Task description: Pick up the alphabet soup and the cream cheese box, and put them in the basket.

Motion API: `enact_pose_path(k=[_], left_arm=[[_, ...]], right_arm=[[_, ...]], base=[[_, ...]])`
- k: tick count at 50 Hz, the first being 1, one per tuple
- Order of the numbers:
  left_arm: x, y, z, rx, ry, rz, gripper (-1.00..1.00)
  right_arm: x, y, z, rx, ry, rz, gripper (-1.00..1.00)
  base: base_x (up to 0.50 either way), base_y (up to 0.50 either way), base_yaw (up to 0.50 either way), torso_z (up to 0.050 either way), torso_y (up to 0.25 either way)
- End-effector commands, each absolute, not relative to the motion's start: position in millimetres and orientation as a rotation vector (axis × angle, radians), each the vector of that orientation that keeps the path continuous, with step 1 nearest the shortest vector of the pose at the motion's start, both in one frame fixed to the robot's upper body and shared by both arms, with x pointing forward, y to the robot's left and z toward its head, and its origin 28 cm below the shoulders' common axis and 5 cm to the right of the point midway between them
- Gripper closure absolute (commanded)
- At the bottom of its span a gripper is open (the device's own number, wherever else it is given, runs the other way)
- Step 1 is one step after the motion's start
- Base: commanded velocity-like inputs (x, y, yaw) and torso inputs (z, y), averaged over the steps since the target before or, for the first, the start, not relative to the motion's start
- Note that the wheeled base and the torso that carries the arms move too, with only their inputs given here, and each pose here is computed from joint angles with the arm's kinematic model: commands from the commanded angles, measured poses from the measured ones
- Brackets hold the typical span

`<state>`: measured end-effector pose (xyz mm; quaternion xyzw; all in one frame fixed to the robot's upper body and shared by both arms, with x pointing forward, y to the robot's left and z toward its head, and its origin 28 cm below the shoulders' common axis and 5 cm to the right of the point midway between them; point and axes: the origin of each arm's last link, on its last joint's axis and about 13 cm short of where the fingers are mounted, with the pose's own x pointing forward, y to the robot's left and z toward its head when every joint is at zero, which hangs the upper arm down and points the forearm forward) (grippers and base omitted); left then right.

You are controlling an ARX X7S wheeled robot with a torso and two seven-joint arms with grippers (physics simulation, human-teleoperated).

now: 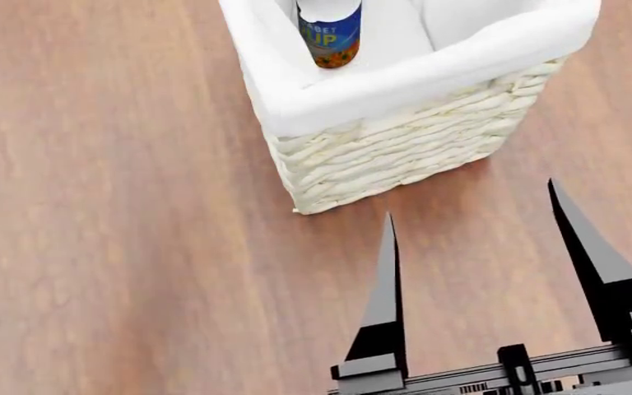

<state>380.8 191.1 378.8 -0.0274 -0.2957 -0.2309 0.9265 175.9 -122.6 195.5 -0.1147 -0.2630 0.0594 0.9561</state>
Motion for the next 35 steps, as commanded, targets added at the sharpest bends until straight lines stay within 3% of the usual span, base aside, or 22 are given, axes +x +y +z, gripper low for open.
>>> enact_pose_path(k=[1,13,25,35], left_arm=[[364,170,407,-0.001,-0.513,-0.861,1.0],[378,153,379,0.139,-0.407,-0.877,1.0],[402,135,344,0.12,-0.397,-0.85,1.0],[396,125,333,0.088,-0.371,-0.896,1.0]], right_arm=[[176,-121,195,-0.232,-0.531,0.124,-1.0],[176,-121,193,-0.228,-0.53,0.13,-1.0],[174,-120,193,-0.229,-0.527,0.134,-1.0],[174,-121,189,-0.223,-0.517,0.132,-1.0]], base=[[0.0,0.0,0.0,0.0,0.0],[0.0,0.0,0.0,0.0,0.0],[0.0,0.0,0.0,0.0,0.0],[0.0,0.0,0.0,0.0,0.0]])
